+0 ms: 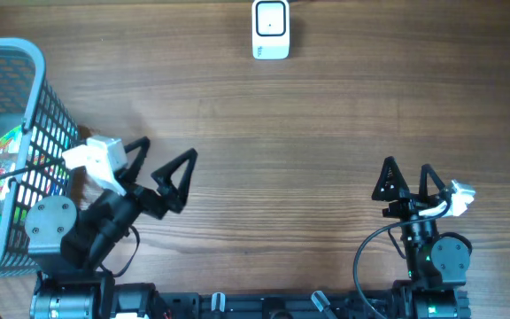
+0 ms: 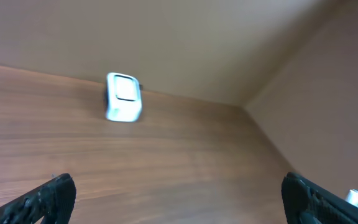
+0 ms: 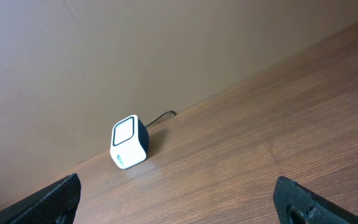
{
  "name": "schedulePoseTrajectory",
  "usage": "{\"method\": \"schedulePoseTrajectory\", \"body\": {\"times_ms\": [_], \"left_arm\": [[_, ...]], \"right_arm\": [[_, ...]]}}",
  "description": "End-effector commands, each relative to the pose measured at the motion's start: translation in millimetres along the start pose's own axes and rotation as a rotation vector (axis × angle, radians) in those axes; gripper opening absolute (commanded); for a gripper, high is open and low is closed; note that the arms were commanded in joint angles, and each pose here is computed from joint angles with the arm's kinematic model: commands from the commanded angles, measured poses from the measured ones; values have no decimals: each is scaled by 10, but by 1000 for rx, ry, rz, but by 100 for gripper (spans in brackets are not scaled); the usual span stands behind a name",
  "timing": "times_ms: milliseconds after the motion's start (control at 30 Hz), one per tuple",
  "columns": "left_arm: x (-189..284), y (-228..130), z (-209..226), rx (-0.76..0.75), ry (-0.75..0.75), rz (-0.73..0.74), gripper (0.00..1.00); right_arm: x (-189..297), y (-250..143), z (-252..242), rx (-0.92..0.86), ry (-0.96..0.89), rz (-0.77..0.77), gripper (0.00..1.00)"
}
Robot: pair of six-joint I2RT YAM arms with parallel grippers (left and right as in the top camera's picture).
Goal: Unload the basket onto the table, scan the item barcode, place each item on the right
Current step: 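Reach the left gripper into the basket toward the green-lidded jar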
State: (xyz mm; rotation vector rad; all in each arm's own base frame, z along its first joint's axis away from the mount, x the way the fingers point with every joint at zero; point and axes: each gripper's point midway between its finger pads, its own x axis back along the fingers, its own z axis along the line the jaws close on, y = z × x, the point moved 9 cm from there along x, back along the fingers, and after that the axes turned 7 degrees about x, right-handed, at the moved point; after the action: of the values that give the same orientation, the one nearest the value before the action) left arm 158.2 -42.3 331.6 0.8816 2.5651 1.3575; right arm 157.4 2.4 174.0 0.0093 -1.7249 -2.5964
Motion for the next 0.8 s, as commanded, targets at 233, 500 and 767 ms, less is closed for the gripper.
{"method": "schedulePoseTrajectory", "body": {"times_ms": [233, 500, 767], "left_arm": [[-210, 229, -68, 94, -77, 91, 100], [-408, 783, -201, 77, -56, 45, 100], [-507, 1133, -25, 211, 172, -161, 100]], "right_arm": [[4, 17, 0, -6, -8, -17, 100], [4, 17, 0, -6, -8, -17, 100], [4, 17, 0, -6, -8, -17, 99]]}}
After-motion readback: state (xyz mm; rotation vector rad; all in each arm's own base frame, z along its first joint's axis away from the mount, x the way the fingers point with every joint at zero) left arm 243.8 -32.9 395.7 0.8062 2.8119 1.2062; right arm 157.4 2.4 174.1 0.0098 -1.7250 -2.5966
